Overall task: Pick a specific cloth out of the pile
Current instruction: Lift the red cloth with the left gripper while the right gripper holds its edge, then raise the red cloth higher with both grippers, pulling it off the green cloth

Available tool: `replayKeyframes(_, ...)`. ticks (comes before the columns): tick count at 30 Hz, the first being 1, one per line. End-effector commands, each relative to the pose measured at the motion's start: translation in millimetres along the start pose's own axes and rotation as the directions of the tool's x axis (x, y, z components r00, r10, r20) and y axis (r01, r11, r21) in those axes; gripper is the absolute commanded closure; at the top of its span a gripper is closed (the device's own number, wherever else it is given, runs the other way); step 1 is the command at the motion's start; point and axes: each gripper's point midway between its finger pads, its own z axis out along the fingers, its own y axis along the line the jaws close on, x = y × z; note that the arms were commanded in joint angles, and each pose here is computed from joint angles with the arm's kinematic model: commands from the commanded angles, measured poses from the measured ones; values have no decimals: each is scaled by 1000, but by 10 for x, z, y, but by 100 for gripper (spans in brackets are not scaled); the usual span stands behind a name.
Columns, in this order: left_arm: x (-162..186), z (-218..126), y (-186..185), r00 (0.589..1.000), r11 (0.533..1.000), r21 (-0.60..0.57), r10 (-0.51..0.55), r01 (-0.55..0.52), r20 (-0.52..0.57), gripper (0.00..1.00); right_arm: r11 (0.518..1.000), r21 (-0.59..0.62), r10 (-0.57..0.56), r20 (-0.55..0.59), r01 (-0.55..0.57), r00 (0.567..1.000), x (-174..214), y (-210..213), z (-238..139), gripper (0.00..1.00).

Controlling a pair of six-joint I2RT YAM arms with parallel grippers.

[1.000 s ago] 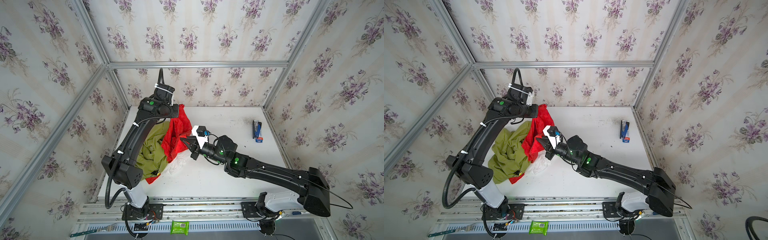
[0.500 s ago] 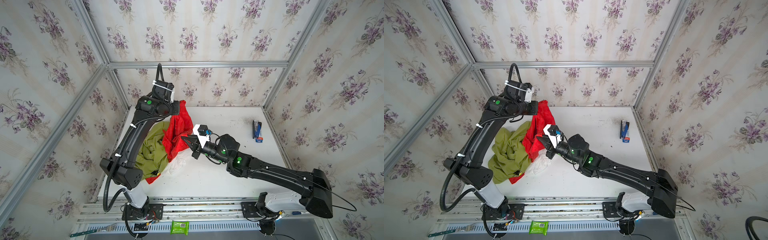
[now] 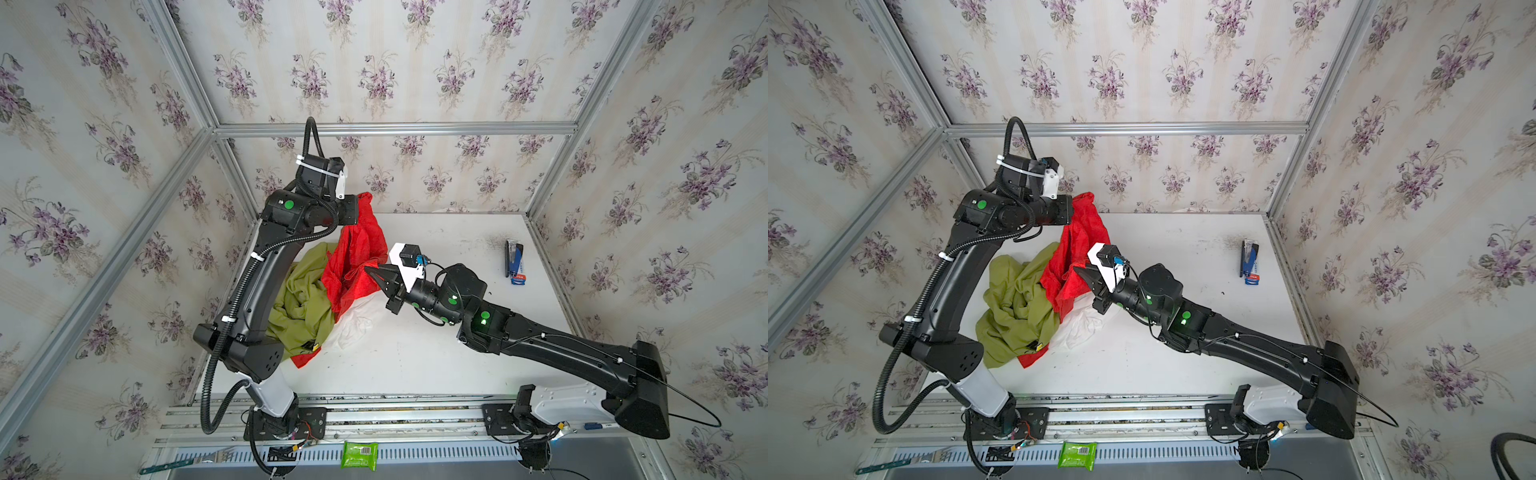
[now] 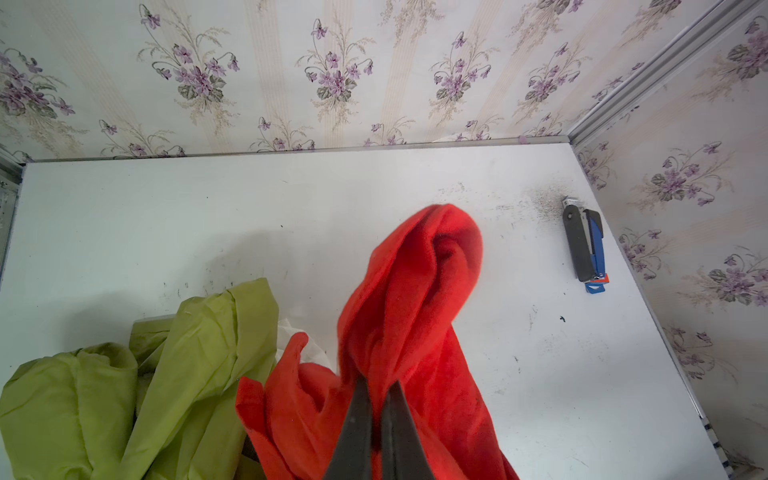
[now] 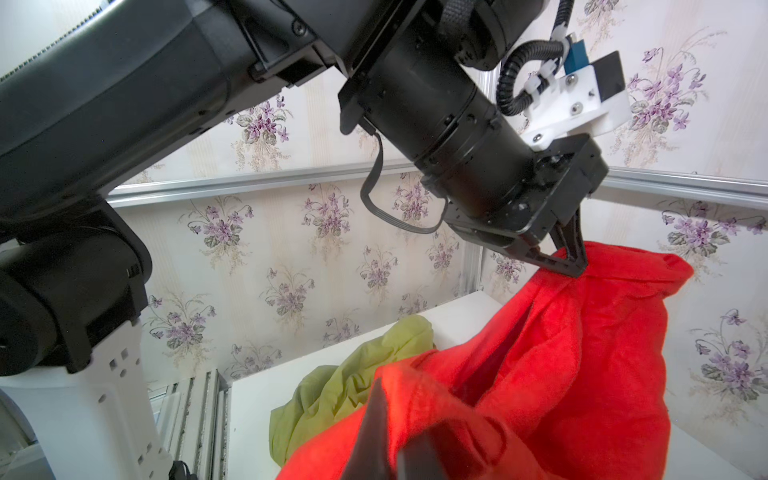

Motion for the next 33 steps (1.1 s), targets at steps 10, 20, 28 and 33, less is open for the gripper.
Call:
replayKeyframes(10,-117,-213,-92,998,999,49,-18,15,59,100,997,37,-66,88,63,994,-428,-42,-96,100)
replayKeyframes(20,-243,-373,-180,994,996,92,-22,13,103,100,995,56,-89,100,84,991,-622,-64,-109,100)
replayKeyframes(28,-303,-531,-336,992,983,182,-41,18,120,100,992,69,-108,109,101,988,-751,-80,-88,100)
replayKeyframes(33,-378,-701,-441,988,971,238,-49,12,150,100,991,82,-118,116,109,986,-803,-97,-87,100)
